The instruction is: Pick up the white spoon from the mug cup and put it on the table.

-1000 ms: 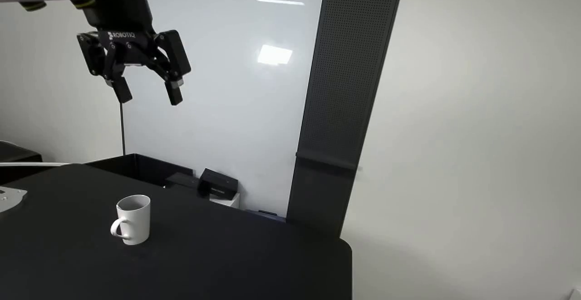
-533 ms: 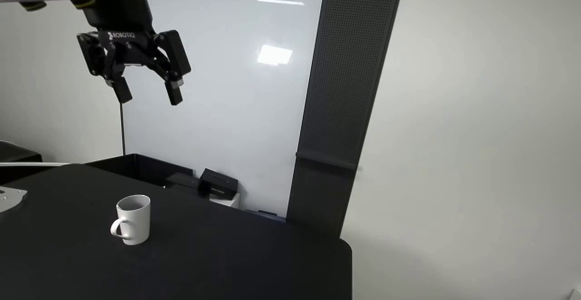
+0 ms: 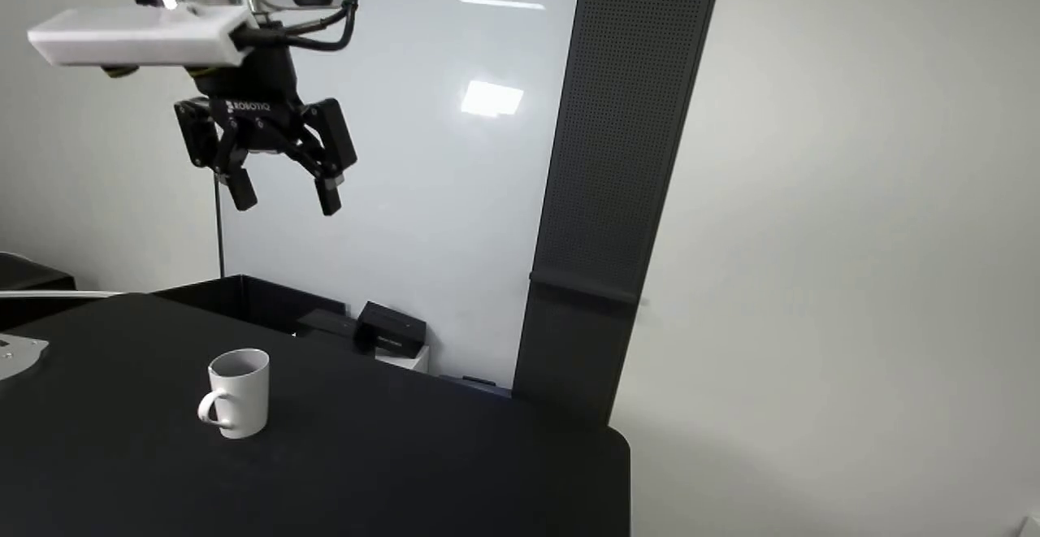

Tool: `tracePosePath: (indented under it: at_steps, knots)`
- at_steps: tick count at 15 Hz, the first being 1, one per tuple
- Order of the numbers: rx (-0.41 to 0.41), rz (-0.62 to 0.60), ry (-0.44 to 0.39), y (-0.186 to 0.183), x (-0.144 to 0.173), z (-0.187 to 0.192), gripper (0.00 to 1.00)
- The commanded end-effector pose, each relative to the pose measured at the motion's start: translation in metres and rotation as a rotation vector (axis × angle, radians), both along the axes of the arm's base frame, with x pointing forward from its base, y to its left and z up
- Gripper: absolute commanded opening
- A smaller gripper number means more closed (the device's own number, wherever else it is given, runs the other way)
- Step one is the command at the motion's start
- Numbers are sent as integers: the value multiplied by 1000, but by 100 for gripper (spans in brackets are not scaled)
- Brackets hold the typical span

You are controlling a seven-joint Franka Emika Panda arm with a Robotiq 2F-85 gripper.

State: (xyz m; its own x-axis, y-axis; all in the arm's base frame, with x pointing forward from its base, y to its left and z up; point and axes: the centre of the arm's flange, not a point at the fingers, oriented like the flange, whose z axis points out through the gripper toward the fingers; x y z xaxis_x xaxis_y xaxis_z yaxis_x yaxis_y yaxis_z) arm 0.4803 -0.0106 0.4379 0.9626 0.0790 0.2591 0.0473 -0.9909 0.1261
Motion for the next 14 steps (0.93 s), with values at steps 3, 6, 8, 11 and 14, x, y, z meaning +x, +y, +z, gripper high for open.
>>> tracePosePath:
  at_steps: [3, 6, 8, 11, 14]
  knots:
    - [-20, 116, 22, 21, 68, -23, 100]
    - [-62, 266, 21, 39, 93, -34, 100]
    - [-84, 382, 21, 52, 107, -39, 100]
    - [-121, 548, 18, 72, 124, -46, 100]
    - [-146, 720, -2, 98, 133, -53, 100]
